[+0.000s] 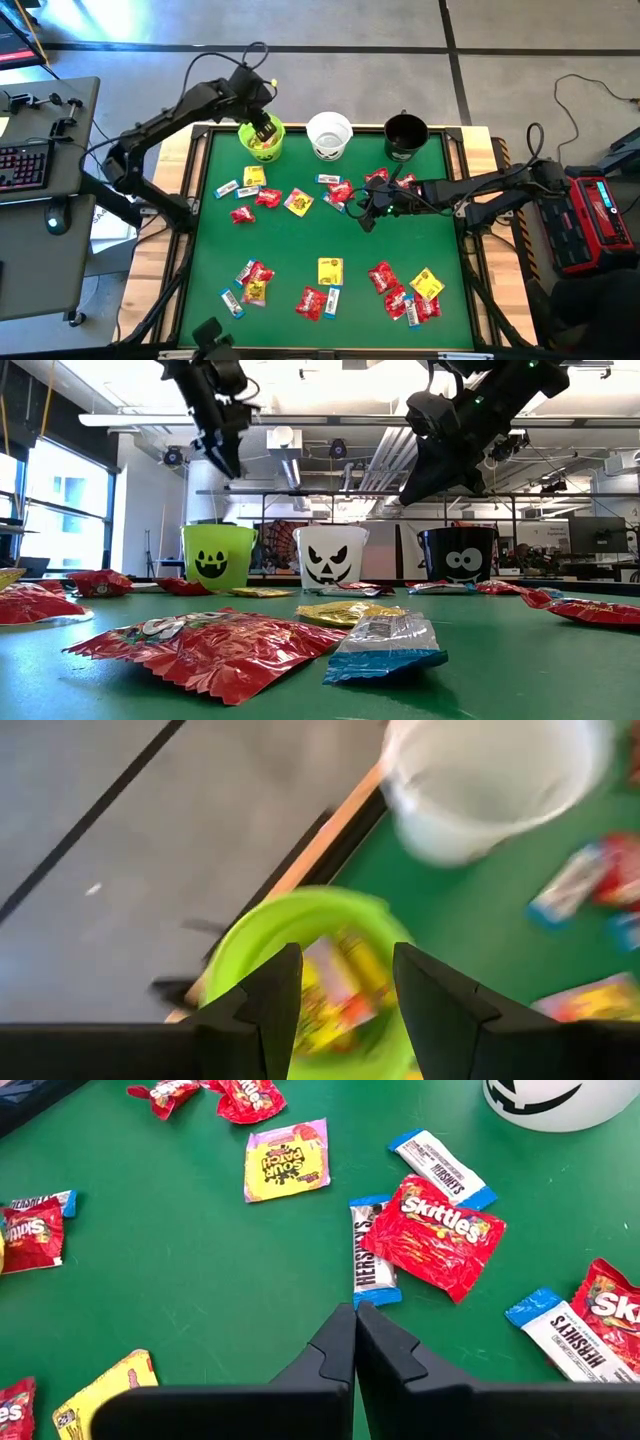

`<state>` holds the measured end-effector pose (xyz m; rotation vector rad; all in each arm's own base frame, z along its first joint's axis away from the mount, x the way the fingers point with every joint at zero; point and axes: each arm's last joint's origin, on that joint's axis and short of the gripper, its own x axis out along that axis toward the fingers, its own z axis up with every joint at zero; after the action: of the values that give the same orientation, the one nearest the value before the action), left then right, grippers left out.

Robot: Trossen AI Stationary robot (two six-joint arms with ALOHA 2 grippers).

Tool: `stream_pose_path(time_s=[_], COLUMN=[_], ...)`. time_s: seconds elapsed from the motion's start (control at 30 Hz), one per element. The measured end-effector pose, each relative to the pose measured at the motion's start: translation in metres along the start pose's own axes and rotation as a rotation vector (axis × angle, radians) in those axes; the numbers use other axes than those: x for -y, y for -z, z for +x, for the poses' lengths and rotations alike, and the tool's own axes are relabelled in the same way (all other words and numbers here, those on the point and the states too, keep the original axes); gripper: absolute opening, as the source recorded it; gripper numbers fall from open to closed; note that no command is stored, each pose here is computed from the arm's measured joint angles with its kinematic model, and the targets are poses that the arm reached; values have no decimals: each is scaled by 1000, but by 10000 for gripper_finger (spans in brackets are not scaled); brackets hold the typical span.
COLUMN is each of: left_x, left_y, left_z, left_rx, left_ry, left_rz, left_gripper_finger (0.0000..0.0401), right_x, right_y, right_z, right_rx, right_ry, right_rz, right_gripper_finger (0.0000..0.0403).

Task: Sort candy by brand, put in halloween buckets
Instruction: Put the yellow candy into the green bucket

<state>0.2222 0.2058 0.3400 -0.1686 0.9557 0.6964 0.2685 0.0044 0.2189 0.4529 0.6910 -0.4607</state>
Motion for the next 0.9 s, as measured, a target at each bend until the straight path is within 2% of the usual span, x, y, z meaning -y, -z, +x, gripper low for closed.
stream_pose_path(time_s=[0.1, 0.27, 0.63, 0.9], left_x=[7, 20, 58, 90], left_y=[-5, -9, -2, 2], left_z=[-8, -11, 7, 13], left_rx=[100, 210, 268, 361], left_ry=[64, 96, 169, 247], left_rz=[-9, 19, 97, 148], left_gripper_finger=[152, 152, 152, 152], right_x=[0, 0, 0, -9], right_y=[0, 0, 2, 10], right_z=[0, 0, 0, -3], right_rx=[-1, -4, -38, -75], right_ry=[-1, -5, -27, -58], right_rz=[3, 8, 40, 41], right_gripper_finger=[0, 1, 52, 82])
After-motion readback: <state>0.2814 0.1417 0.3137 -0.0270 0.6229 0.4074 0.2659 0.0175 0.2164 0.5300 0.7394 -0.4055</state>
